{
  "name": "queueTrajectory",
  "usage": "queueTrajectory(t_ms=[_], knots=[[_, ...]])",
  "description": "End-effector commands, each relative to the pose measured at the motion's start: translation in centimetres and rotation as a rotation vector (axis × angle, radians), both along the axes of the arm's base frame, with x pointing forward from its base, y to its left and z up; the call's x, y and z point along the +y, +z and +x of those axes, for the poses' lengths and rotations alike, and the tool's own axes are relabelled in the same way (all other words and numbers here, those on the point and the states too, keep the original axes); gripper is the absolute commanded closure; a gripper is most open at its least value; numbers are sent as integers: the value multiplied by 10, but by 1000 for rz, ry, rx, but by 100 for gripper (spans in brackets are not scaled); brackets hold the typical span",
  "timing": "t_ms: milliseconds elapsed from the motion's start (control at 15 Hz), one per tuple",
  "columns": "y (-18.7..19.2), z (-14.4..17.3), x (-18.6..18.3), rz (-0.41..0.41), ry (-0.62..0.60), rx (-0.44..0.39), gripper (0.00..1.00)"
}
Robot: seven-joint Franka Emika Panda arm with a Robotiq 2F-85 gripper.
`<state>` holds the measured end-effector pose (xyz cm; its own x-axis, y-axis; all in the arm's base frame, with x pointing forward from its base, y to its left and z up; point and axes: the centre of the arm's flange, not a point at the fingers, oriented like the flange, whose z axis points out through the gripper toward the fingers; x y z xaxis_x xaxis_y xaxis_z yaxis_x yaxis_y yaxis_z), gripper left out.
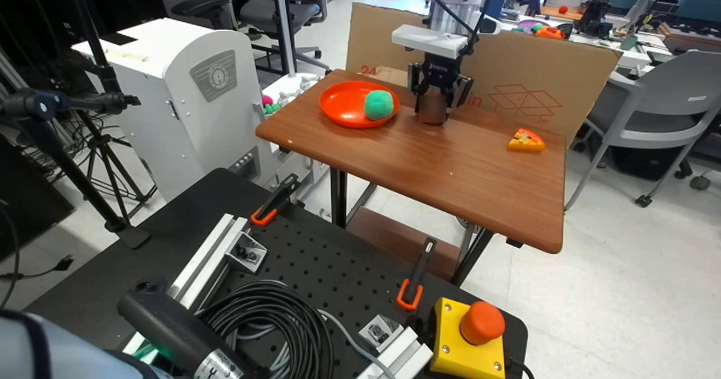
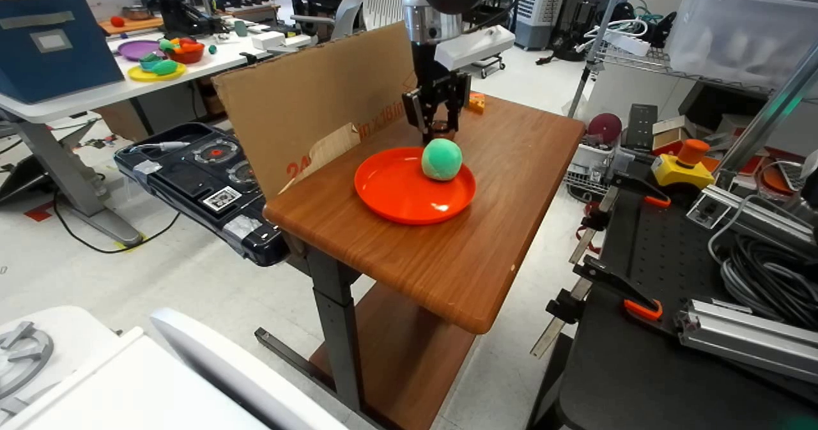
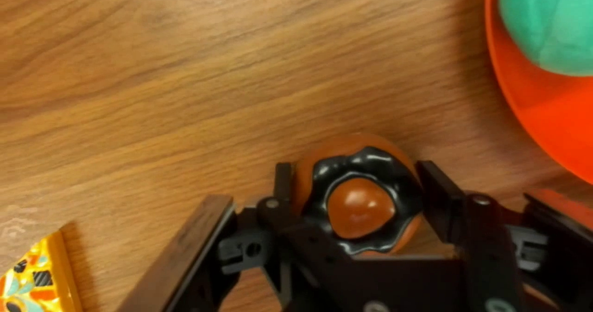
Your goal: Move the donut to the right front corner
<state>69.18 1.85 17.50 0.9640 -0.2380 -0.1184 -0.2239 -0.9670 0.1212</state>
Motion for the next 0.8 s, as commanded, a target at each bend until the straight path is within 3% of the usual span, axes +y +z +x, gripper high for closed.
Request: queueTrajectory(t_ms=[0,200,733], knots=[[27,-19,-5,9,21,48,58],[45,-50,-35,-25,-34,60,58],[38,-67,-178,-64,-369,71,58]])
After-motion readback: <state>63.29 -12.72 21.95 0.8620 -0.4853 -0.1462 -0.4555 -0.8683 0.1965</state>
